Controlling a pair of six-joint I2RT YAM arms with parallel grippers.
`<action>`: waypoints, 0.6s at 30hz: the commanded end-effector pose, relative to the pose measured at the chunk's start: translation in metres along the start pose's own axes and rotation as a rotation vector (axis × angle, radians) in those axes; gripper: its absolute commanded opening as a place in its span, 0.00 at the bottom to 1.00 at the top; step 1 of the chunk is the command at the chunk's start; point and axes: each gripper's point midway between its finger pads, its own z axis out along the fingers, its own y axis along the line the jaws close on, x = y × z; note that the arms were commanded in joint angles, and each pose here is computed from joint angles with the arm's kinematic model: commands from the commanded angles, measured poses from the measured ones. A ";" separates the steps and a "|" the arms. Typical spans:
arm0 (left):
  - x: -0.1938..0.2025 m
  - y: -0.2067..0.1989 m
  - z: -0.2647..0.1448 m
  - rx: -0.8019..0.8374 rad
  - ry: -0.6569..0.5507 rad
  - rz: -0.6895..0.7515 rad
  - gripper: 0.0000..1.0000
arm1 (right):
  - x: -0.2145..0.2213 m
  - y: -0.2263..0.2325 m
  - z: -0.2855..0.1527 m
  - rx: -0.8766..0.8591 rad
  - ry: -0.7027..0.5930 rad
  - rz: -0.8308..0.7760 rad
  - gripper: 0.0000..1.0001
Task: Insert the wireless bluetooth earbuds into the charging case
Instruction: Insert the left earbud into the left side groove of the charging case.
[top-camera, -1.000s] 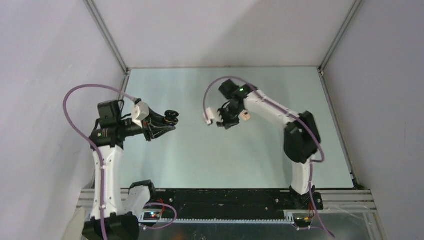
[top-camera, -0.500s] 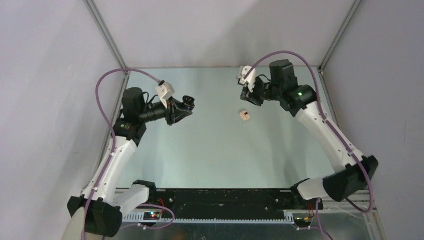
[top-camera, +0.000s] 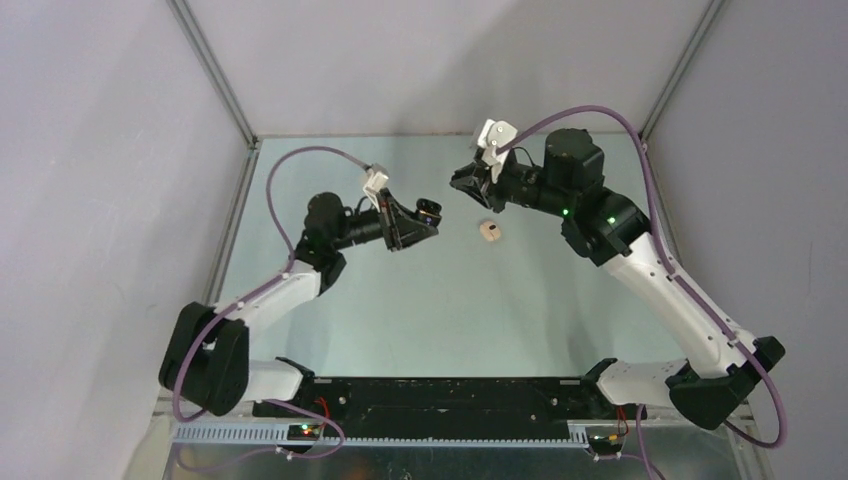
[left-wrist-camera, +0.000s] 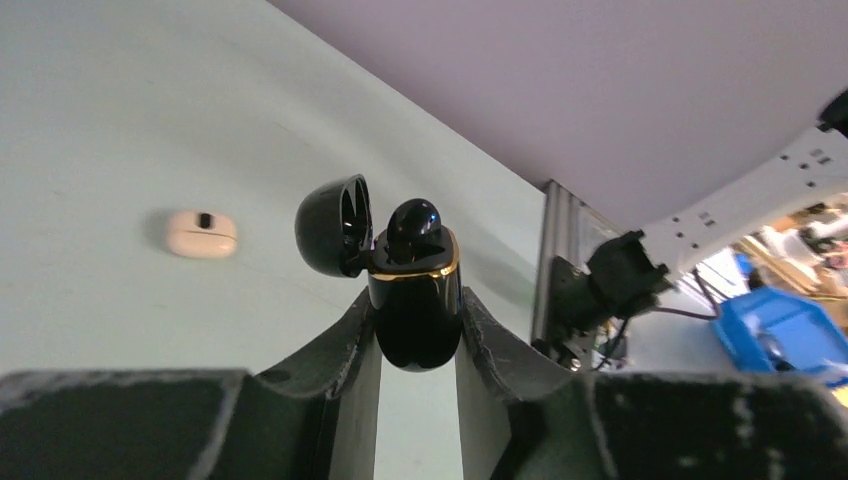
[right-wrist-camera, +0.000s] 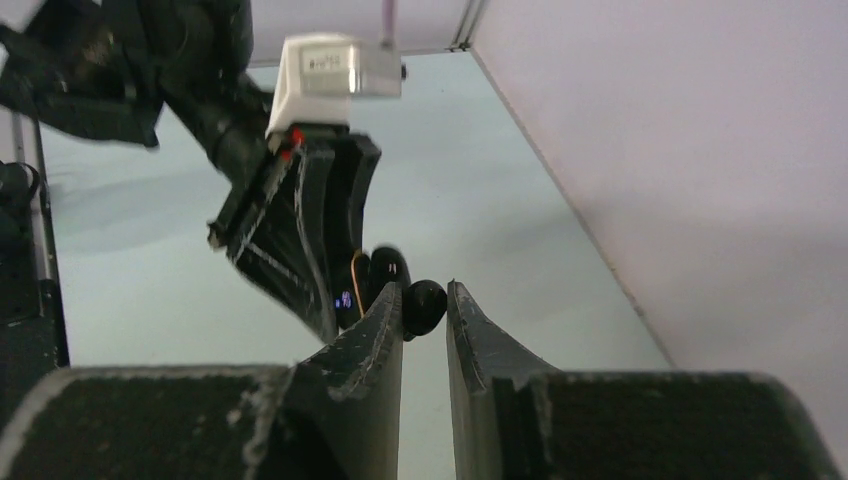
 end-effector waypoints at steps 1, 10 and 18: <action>-0.024 -0.049 0.005 0.221 -0.184 0.039 0.12 | -0.004 0.002 0.020 0.009 -0.034 0.075 0.22; -0.016 -0.084 0.006 0.363 -0.312 0.151 0.11 | 0.014 0.039 0.038 -0.095 -0.014 0.050 0.22; -0.007 -0.083 0.012 0.361 -0.306 0.176 0.13 | 0.009 0.058 0.032 -0.157 -0.043 0.005 0.22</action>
